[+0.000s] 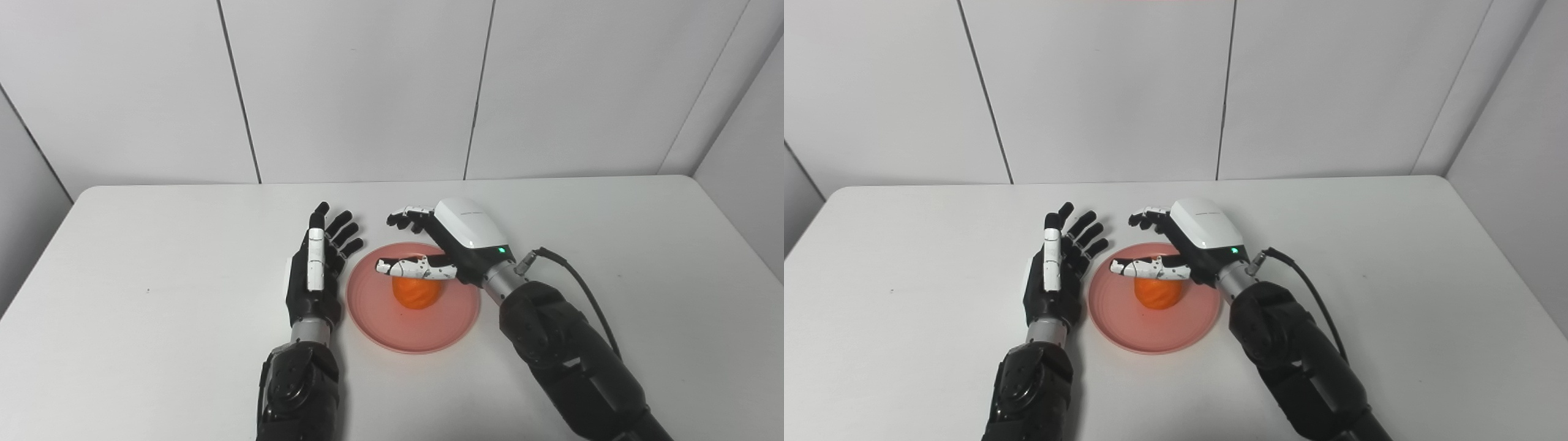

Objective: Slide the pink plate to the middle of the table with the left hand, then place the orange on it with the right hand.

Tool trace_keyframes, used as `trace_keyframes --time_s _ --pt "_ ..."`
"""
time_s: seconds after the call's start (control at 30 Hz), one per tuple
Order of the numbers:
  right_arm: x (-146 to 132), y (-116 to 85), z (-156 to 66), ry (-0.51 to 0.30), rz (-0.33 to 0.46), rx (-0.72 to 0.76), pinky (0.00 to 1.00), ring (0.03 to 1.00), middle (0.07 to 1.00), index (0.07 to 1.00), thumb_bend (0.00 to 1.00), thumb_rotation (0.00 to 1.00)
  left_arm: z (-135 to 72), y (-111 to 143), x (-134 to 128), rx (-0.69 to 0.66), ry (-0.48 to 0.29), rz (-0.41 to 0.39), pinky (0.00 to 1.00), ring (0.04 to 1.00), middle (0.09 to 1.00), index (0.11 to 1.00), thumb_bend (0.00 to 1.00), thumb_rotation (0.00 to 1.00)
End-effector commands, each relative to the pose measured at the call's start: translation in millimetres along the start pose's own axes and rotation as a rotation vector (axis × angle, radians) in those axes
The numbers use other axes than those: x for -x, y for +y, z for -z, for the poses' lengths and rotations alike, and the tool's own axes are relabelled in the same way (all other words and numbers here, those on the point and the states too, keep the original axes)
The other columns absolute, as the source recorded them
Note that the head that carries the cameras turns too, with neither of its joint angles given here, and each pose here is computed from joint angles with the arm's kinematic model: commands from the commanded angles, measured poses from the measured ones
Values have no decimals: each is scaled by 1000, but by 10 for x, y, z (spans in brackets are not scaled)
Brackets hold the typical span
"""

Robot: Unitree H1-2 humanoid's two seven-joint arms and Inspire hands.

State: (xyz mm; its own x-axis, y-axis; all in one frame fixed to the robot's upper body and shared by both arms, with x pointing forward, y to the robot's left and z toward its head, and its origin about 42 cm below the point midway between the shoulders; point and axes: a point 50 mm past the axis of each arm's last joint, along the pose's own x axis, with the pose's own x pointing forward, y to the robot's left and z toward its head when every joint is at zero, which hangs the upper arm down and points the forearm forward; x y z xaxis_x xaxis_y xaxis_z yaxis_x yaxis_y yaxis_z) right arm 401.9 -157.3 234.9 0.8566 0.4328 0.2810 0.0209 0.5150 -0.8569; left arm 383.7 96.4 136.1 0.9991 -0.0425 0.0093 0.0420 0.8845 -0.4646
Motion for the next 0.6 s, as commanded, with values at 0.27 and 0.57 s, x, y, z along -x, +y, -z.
trace_keyframes --time_s 0.27,0.57 --pt "-115 -352 -49 -101 440 -526 516 537 544 544 771 935 123 -230 38 81 4 -24 857 847 865 908 826 782" --pt "80 -139 320 191 537 -923 628 643 675 647 812 957 2 -113 -74 -167 -138 -42 996 970 954 932 762 910"
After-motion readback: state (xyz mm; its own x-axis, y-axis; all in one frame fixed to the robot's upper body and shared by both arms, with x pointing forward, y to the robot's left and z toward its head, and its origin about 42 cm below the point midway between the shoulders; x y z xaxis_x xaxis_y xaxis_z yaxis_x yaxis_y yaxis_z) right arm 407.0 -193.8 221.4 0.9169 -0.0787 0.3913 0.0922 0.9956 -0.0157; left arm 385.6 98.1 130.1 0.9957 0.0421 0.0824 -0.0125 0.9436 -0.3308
